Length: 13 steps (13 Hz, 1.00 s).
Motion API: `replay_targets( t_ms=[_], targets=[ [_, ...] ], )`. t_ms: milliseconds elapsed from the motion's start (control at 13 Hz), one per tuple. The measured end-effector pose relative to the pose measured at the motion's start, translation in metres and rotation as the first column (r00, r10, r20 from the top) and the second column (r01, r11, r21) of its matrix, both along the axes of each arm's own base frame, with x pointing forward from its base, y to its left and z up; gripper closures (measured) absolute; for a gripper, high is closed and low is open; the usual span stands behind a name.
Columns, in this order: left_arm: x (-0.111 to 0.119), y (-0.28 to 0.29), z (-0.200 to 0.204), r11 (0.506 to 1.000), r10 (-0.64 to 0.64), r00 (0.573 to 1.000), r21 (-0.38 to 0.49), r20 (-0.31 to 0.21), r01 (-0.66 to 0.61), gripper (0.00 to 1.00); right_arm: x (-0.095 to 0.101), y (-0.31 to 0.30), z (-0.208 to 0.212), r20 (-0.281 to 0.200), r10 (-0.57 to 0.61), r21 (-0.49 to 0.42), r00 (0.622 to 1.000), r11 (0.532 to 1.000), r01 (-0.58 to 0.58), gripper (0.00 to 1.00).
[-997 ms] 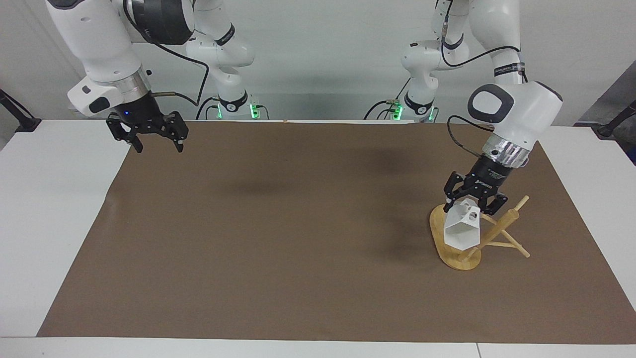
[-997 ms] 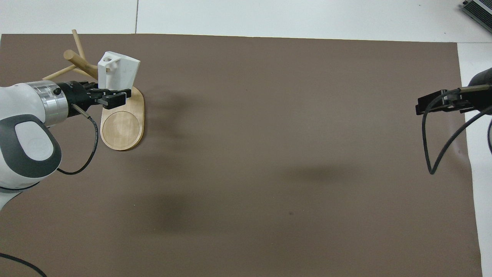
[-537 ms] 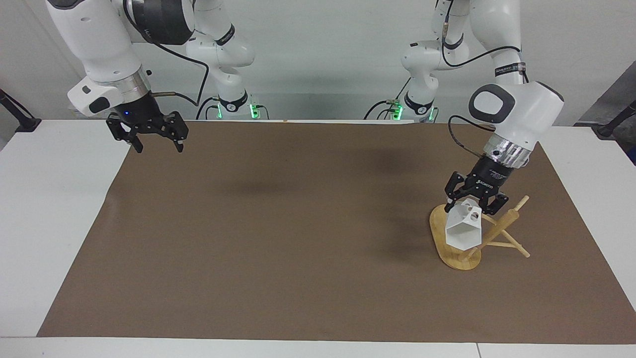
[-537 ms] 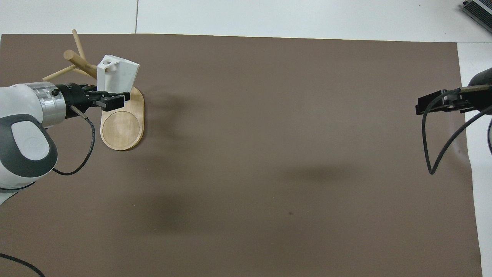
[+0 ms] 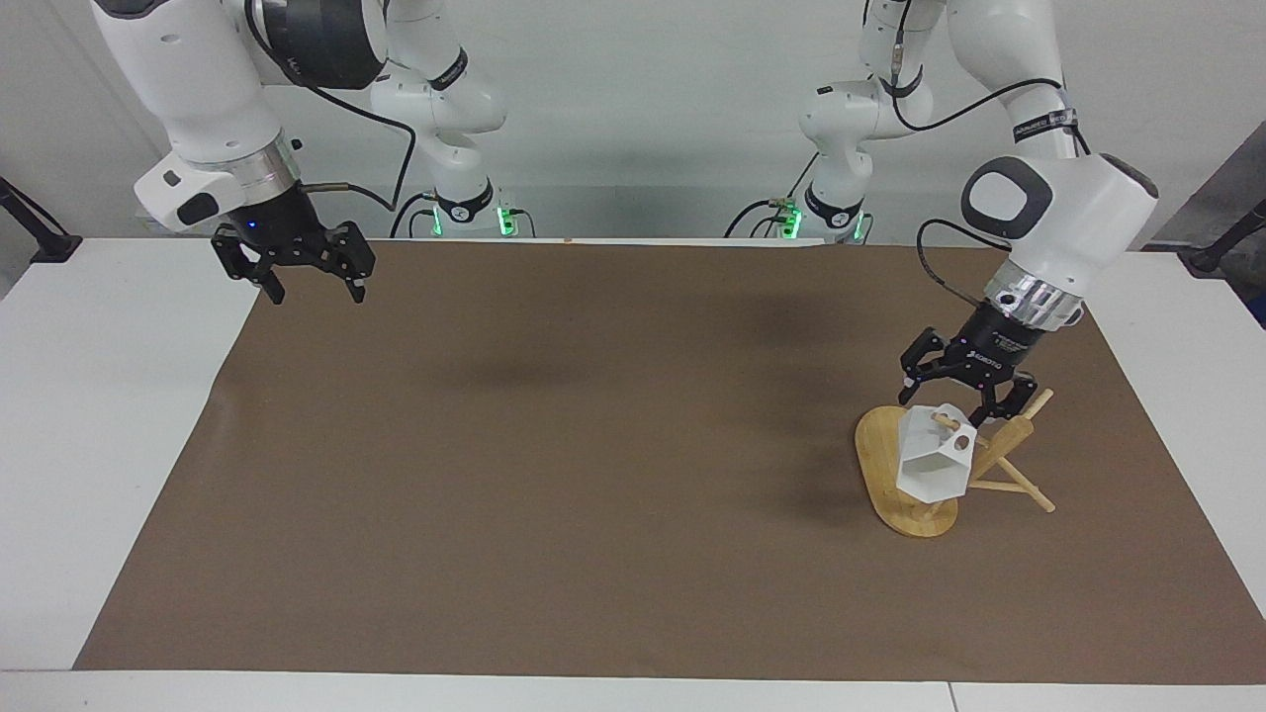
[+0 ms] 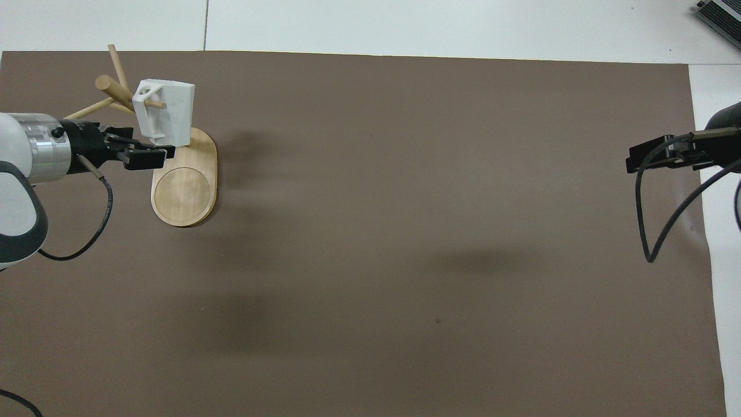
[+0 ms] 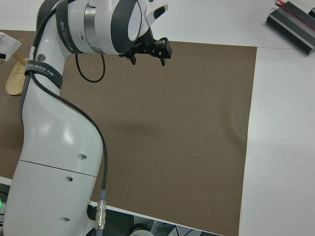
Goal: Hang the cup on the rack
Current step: 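Lower the cup onto a mug tree peg with the left gripper, then open the left gripper and pull it back from the cup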
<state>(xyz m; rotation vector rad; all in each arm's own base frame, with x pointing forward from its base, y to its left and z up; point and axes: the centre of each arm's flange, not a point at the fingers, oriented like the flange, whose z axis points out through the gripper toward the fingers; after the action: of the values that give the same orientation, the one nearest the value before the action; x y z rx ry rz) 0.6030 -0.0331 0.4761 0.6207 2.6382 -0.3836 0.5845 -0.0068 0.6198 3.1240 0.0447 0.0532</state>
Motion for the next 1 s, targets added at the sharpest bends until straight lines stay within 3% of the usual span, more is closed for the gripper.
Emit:
replay_targets(
  t_ms=[307,460,537,613,767,997],
  targets=[
    [-0.005,-0.005,0.031,0.986,-0.139,0.99,0.089,-0.007,0.14,0.0,0.0,0.0,0.0,0.0,0.0,0.0,1.0,1.0,0.0,0.0],
    [-0.015,-0.008,0.051,0.947,-0.292,0.956,0.145,0.01,0.288,0.0,0.0,0.0,0.0,0.0,0.0,0.0,1.0,1.0,0.0,0.0],
    [-0.022,-0.01,0.06,0.905,-0.393,0.919,0.182,0.018,0.384,0.0,0.0,0.0,0.0,0.0,0.0,0.0,1.0,1.0,0.0,0.0],
    [-0.028,-0.011,0.068,0.853,-0.489,0.872,0.22,0.026,0.472,0.0,0.0,0.0,0.0,0.0,0.0,0.0,1.0,1.0,0.0,0.0],
    [-0.037,-0.012,0.079,0.706,-0.677,0.736,0.308,0.029,0.637,0.0,0.0,0.0,0.0,0.0,0.0,0.0,1.0,1.0,0.0,0.0],
    [-0.042,-0.013,0.082,0.401,-0.886,0.462,0.432,-0.041,0.808,0.0,0.0,0.0,0.0,0.0,0.0,0.0,1.0,1.0,0.0,0.0]
  ],
)
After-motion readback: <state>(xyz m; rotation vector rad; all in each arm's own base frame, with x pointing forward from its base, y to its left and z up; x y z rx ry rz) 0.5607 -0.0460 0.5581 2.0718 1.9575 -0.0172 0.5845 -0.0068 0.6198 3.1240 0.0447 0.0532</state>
